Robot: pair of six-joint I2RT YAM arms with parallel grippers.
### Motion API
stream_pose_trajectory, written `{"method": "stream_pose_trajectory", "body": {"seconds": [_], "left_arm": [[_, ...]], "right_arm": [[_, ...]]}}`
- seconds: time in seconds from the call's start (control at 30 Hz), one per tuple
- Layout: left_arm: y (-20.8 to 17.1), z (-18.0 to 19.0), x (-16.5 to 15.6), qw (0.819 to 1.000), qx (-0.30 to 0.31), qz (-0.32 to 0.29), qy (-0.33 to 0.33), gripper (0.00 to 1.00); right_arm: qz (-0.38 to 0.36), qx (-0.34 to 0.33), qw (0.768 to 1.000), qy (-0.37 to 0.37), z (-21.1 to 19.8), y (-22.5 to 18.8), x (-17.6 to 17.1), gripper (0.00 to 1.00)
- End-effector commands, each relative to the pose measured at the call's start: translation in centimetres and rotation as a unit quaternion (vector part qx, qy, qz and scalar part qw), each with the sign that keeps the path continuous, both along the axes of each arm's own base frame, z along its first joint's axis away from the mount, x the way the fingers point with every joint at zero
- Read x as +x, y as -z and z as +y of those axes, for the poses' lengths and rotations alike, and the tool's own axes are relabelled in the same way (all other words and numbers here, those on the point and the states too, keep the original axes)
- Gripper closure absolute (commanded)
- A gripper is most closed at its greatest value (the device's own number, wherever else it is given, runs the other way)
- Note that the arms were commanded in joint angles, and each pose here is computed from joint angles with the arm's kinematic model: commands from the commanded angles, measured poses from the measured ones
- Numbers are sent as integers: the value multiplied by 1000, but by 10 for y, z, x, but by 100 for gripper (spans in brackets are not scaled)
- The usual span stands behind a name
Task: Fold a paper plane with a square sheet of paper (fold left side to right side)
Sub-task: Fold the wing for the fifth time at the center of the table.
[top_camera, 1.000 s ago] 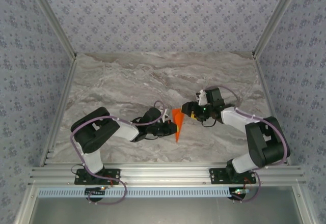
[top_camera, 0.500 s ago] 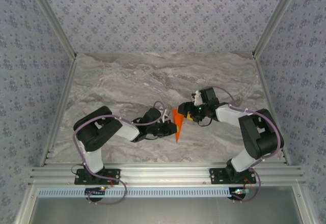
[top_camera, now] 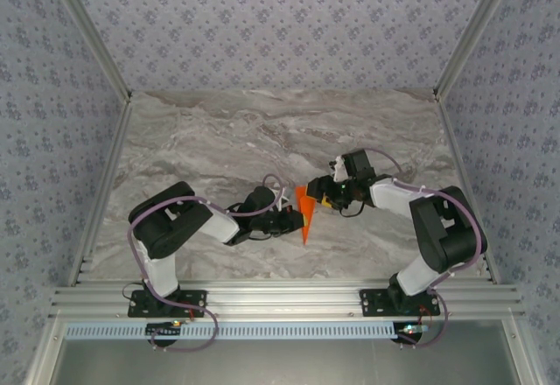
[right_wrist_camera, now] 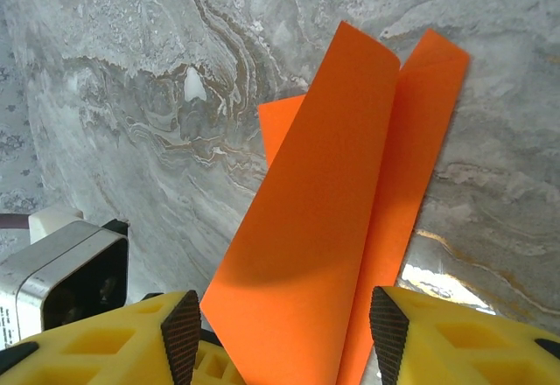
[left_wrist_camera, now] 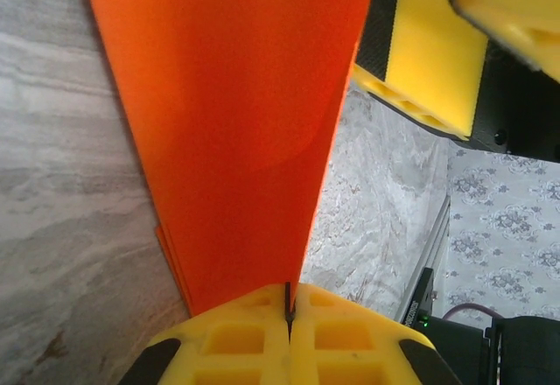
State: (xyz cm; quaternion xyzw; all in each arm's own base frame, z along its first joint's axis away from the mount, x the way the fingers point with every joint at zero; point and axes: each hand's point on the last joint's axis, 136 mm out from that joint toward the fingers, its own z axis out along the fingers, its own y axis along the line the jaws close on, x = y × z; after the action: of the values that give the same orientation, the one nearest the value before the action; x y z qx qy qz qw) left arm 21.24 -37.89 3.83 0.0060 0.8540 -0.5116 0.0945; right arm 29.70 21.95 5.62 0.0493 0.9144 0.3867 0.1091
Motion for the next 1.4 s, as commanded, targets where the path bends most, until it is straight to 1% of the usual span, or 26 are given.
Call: {"method": "stream_pose_trajectory", "body": {"seconds": [0.0, 0.2, 0.3, 0.37, 0.43, 0.7, 0.93, 1.37], "left_arm": [[0, 0, 0, 1000, -9, 0, 3, 95], [1, 0, 1, 1000, -10, 2, 3, 96], [1, 0, 1, 1000, -10, 3, 2, 96], [2, 0, 0, 1000, -11, 4, 1, 96], [3, 1, 1, 1000, -11, 7, -1, 96], [3, 2, 2, 1000, -20, 13, -8, 96], [3, 2, 4, 999, -35, 19, -14, 96], [5, 3, 4, 999, -37, 24, -15, 96]], "right_arm": [[-3, -6, 1000, -7, 4, -1, 5, 43], [0, -5, 1000, -11, 10, 3, 10, 42], [2, -4, 1000, -12, 11, 4, 10, 45], [3, -6, 1000, -13, 10, 6, 9, 49], [6, -8, 1000, -12, 9, 8, 8, 52], [-3, -13, 1000, -13, 7, 4, 5, 50], [8, -24, 1000, -14, 3, 11, 1, 50], [28, -29, 999, -22, 9, 23, 0, 52]]}}
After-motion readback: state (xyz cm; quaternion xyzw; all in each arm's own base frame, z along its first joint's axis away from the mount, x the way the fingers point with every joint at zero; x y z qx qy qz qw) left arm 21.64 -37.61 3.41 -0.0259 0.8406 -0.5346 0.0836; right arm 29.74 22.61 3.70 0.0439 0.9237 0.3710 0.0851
